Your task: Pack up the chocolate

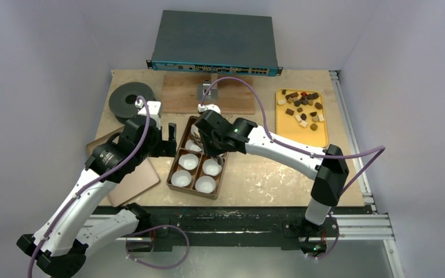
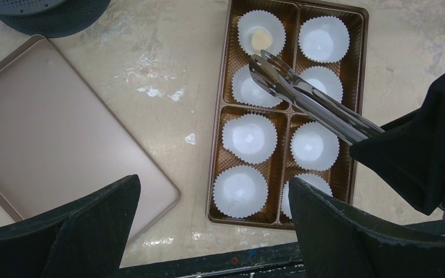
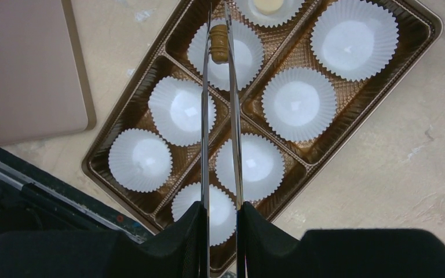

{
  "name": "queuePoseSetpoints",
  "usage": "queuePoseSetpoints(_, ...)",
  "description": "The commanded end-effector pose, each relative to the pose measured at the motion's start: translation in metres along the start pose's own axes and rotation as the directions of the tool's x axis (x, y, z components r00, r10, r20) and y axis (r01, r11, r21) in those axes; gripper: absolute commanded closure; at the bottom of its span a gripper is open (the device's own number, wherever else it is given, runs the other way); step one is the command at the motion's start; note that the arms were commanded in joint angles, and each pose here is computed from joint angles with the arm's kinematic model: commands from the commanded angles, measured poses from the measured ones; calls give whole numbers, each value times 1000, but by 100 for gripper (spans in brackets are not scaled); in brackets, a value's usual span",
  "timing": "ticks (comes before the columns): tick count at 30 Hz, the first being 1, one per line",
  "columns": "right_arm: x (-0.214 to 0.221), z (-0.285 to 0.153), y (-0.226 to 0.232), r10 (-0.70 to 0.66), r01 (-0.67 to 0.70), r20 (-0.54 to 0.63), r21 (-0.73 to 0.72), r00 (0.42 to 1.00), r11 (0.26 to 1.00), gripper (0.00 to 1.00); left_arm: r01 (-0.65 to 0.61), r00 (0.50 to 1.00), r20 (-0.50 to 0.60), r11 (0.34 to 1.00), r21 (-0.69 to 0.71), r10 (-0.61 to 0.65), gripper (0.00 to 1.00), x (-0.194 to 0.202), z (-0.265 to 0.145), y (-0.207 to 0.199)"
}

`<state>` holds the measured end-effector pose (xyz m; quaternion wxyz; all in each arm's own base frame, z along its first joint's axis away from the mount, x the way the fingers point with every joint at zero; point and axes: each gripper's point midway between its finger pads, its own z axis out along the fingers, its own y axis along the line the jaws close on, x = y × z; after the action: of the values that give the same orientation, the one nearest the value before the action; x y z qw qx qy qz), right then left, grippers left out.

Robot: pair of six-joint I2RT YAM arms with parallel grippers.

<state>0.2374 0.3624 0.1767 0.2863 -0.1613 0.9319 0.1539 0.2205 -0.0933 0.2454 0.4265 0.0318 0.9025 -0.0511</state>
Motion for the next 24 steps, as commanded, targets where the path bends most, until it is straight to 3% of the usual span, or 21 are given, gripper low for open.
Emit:
queuePoseSetpoints(1,-20,-7,5,19,-19,60,-2,998,1000,80,15,999,31,1000,-15,-15,0,-7,-5,4)
queuePoseSetpoints(15,-23,-6,5,11,-11,66,11,998,1000,60,11,1000,29,1000,-10,-11,0,-10,-4,2)
queuePoseSetpoints(24,-29,-17,4,17,-17,89,1,996,1000,57,11,1000,29,1000,-6,-10,0,-10,-4,1)
